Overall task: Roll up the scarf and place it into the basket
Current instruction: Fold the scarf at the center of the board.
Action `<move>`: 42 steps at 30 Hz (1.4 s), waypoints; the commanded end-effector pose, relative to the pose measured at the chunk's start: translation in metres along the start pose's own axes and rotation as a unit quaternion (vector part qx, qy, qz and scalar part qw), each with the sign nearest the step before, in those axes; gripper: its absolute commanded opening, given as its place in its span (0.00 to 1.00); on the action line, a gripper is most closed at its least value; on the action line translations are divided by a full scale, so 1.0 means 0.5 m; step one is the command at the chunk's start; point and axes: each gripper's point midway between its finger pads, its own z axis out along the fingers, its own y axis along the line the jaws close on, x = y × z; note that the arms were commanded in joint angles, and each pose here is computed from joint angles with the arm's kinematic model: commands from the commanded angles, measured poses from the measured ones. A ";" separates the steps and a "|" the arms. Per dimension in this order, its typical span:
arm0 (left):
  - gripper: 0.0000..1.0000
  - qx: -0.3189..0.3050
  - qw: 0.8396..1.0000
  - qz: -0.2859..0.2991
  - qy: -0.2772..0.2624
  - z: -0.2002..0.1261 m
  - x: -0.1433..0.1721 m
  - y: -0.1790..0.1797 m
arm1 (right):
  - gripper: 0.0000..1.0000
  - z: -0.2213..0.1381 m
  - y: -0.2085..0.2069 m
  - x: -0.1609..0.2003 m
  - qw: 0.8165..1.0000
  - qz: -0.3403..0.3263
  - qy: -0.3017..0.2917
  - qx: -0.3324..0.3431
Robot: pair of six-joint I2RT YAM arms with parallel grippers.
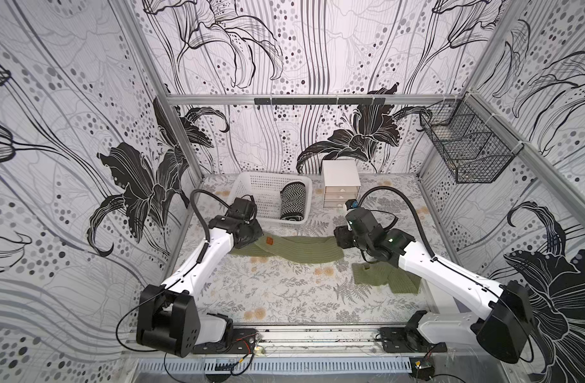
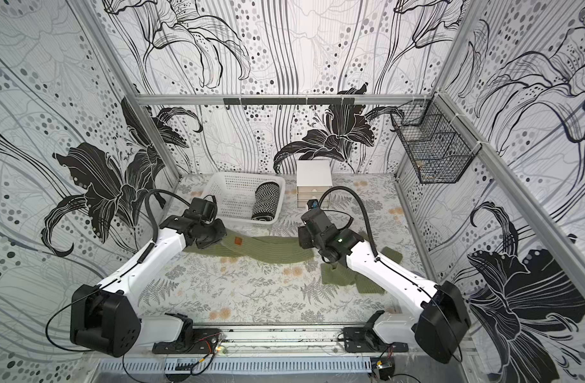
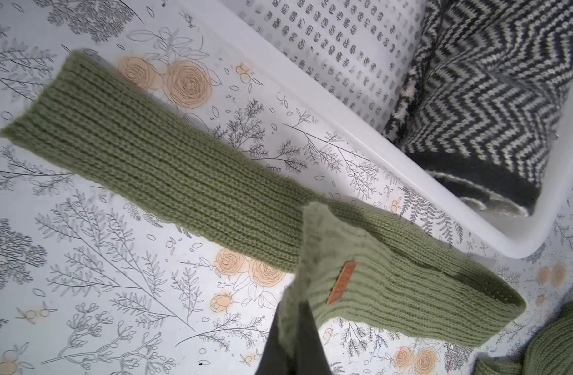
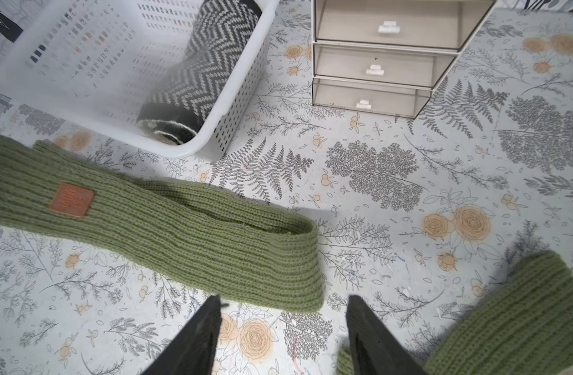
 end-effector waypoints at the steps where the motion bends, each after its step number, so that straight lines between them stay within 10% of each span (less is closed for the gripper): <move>1: 0.02 -0.062 0.998 0.003 0.016 0.003 -0.021 0.093 | 0.64 0.018 -0.001 0.022 1.000 0.005 0.018 0.000; 9: 0.03 -0.090 0.992 -0.075 -0.054 -0.061 -0.158 0.243 | 0.66 0.108 0.022 0.101 0.995 -0.002 0.093 -0.022; 27: 0.04 -0.040 0.994 -0.100 -0.026 0.010 -0.195 0.230 | 0.67 0.330 0.131 0.146 0.983 0.026 0.156 -0.089; 29: 0.04 -0.041 0.994 -0.101 -0.023 0.013 -0.192 0.231 | 0.59 0.338 0.130 0.156 0.982 0.024 0.167 -0.084; 32: 0.04 -0.042 0.994 -0.100 -0.020 0.015 -0.188 0.232 | 0.05 0.338 0.104 0.181 0.980 0.018 0.193 -0.048; 33: 0.04 -0.040 0.994 -0.102 -0.018 0.015 -0.184 0.230 | 0.00 0.332 0.084 0.191 0.979 0.014 0.204 -0.025; 42: 0.04 -0.002 0.997 -0.071 0.009 0.051 -0.078 0.136 | 0.00 0.190 -0.121 0.216 0.966 -0.004 0.232 0.117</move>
